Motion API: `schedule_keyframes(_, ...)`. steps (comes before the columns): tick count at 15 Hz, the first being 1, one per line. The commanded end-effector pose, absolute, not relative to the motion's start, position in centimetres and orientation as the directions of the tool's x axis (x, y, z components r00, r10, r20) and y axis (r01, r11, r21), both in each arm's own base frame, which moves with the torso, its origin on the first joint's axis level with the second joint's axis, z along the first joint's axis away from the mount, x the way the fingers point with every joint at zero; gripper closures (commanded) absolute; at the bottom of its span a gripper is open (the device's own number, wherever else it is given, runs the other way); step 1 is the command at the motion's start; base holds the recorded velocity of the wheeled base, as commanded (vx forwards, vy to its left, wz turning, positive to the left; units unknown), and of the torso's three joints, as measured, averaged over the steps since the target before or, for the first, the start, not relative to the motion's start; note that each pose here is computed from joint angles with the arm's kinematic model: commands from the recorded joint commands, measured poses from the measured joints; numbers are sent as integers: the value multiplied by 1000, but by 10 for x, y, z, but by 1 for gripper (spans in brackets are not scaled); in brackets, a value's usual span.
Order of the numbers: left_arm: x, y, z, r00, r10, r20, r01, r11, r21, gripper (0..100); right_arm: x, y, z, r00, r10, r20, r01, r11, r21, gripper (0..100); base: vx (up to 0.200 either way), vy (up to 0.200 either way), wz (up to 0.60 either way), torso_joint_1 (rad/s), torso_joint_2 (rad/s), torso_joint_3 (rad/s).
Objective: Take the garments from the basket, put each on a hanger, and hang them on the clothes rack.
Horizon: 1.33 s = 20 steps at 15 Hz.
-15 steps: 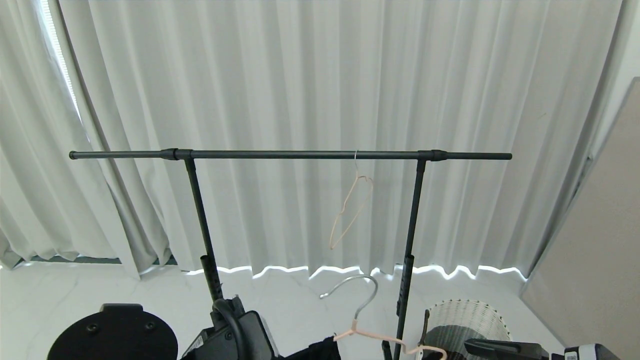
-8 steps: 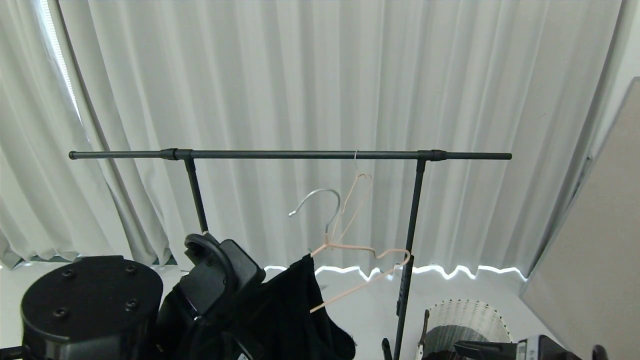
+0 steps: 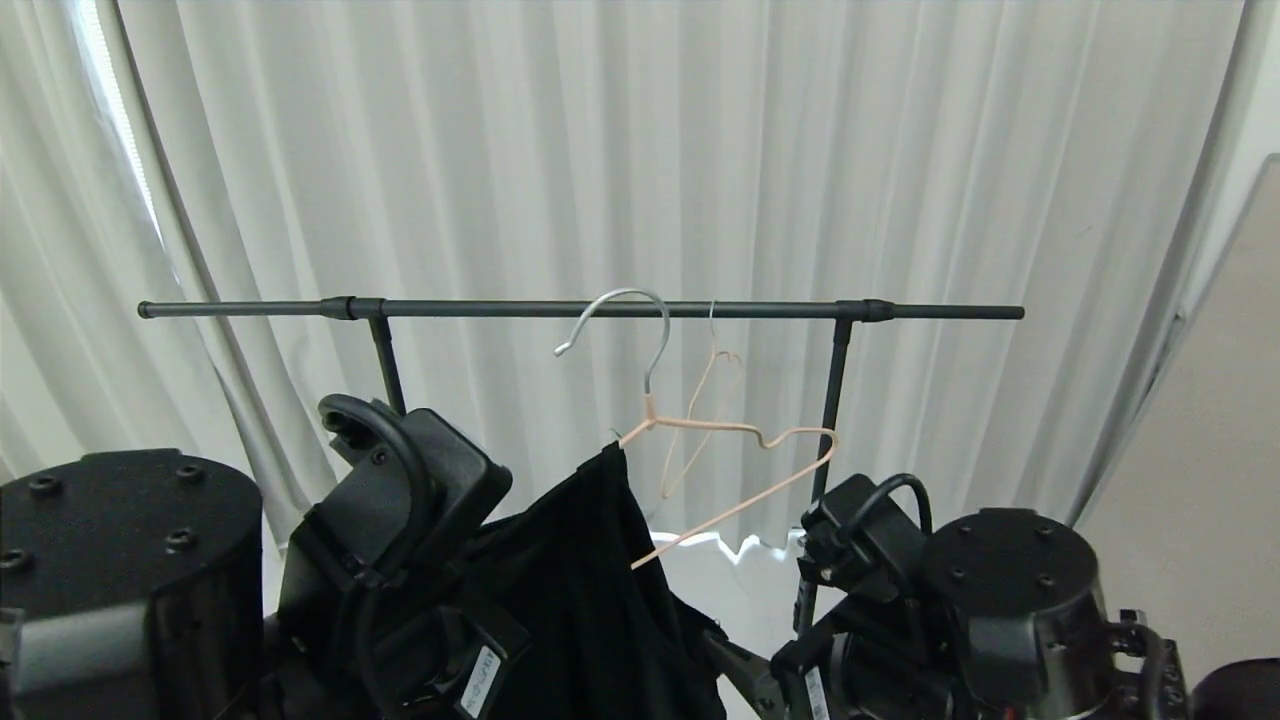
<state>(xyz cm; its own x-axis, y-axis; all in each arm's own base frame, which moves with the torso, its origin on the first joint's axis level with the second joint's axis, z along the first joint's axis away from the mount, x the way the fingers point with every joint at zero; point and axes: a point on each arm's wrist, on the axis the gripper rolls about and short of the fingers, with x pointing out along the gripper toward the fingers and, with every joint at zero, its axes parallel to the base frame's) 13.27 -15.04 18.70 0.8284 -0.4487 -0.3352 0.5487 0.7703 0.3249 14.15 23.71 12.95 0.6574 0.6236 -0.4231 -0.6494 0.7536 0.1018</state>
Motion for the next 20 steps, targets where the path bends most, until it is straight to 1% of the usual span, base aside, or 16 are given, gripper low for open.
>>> schedule_keyframes(1,133,-151,190,831,-452,-324,546,774,322,100,154,244,118,671,587,-454,-622,778,86,0,0,0,0,0,0,0)
schedule_keyframes(3,132,-154,195,828,-468,-309,553,770,317,100,153,245,117,668,587,-456,-625,776,84,0,0,0,0,0,0,0)
schedule_keyframes(5,129,-156,198,821,-487,-298,566,762,314,100,143,249,115,643,608,-465,-654,752,79,0,0,0,0,0,0,0)
schedule_keyframes(7,127,-155,202,823,-492,-282,564,766,309,100,136,247,107,622,600,-503,-668,741,59,0,0,0,0,0,0,0)
schedule_keyframes(10,125,-152,210,829,-502,-249,558,774,299,100,131,231,87,618,518,-591,-643,766,-1,0,0,0,0,0,0,0)
schedule_keyframes(11,123,-149,209,828,-501,-250,559,774,299,100,131,224,84,627,483,-611,-624,781,-23,0,0,0,0,0,0,0)
schedule_keyframes(14,117,-141,195,822,-492,-287,566,764,311,100,145,199,88,688,386,-615,-548,831,-92,0,0,0,0,0,0,0)
schedule_keyframes(16,112,-135,186,817,-486,-312,571,757,318,100,158,182,94,735,321,-597,-481,868,-124,0,0,0,0,0,0,0)
schedule_keyframes(18,105,-126,170,803,-478,-355,586,743,325,100,175,158,101,790,225,-570,-378,911,-164,0,0,0,0,0,0,0)
schedule_keyframes(20,98,-119,158,782,-487,-389,611,720,328,100,182,142,110,823,177,-539,-315,933,-174,0,0,0,0,0,0,0)
